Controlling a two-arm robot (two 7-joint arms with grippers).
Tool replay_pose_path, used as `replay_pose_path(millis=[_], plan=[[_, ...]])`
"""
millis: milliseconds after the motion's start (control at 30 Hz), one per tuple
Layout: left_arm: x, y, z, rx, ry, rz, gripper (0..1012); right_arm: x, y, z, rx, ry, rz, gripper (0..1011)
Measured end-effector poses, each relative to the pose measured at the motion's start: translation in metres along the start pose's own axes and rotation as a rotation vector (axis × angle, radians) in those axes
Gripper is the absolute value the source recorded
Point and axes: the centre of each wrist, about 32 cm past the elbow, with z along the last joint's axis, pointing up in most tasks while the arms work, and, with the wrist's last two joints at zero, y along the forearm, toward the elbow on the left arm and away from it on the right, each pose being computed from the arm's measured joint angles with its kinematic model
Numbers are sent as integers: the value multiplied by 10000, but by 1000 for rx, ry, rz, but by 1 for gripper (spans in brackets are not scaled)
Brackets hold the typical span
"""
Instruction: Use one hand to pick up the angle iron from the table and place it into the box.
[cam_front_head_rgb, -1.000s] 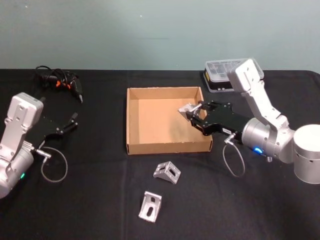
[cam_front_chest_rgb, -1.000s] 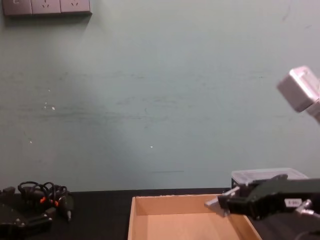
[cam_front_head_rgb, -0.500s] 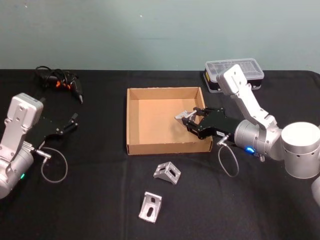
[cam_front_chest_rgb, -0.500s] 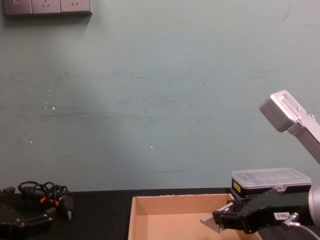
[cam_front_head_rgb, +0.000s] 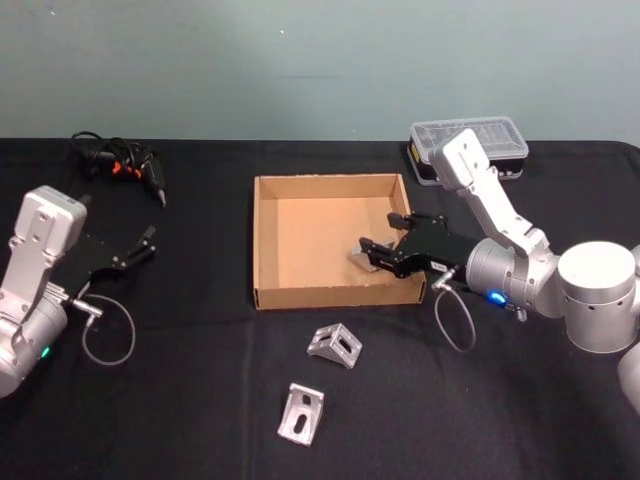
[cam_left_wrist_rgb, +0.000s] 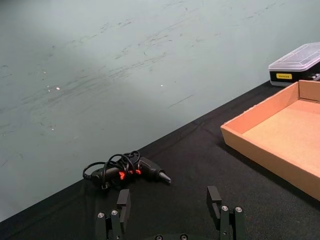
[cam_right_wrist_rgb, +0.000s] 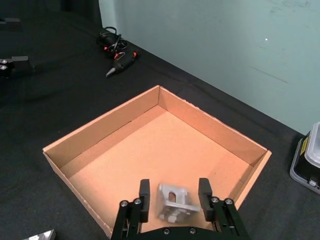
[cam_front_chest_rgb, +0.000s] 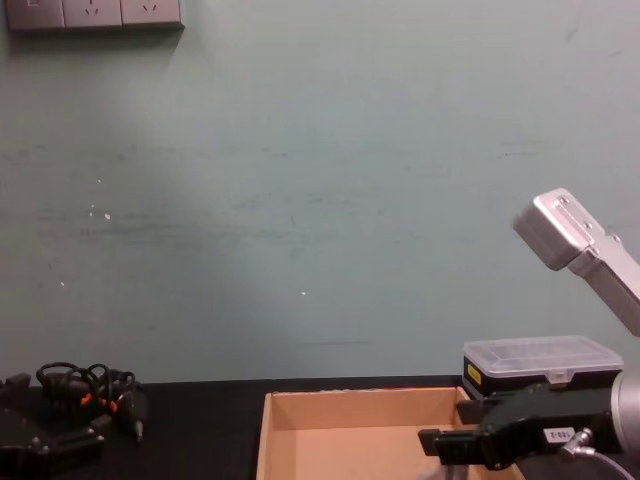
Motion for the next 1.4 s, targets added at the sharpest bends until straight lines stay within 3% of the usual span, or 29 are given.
replay_pose_path(millis=[367, 500, 800, 1067, 1133, 1400], plan=[[0, 0, 0, 0, 0, 0, 1000, -4, -110, 48, 55, -4, -34, 930], [0, 0, 0, 0, 0, 0, 1000, -22, -188, 81, 83, -7, -45, 1002], [0, 0, 0, 0, 0, 0, 1000, -122, -524, 141, 142, -22, -54, 1003], [0, 0, 0, 0, 0, 0, 1000, -241, -798, 124, 155, -30, -30, 1003], [0, 0, 0, 0, 0, 0, 1000, -295, -892, 110, 155, -33, -14, 1003], [0, 0, 0, 0, 0, 0, 1000, -411, -1022, 68, 144, -44, 74, 1003]])
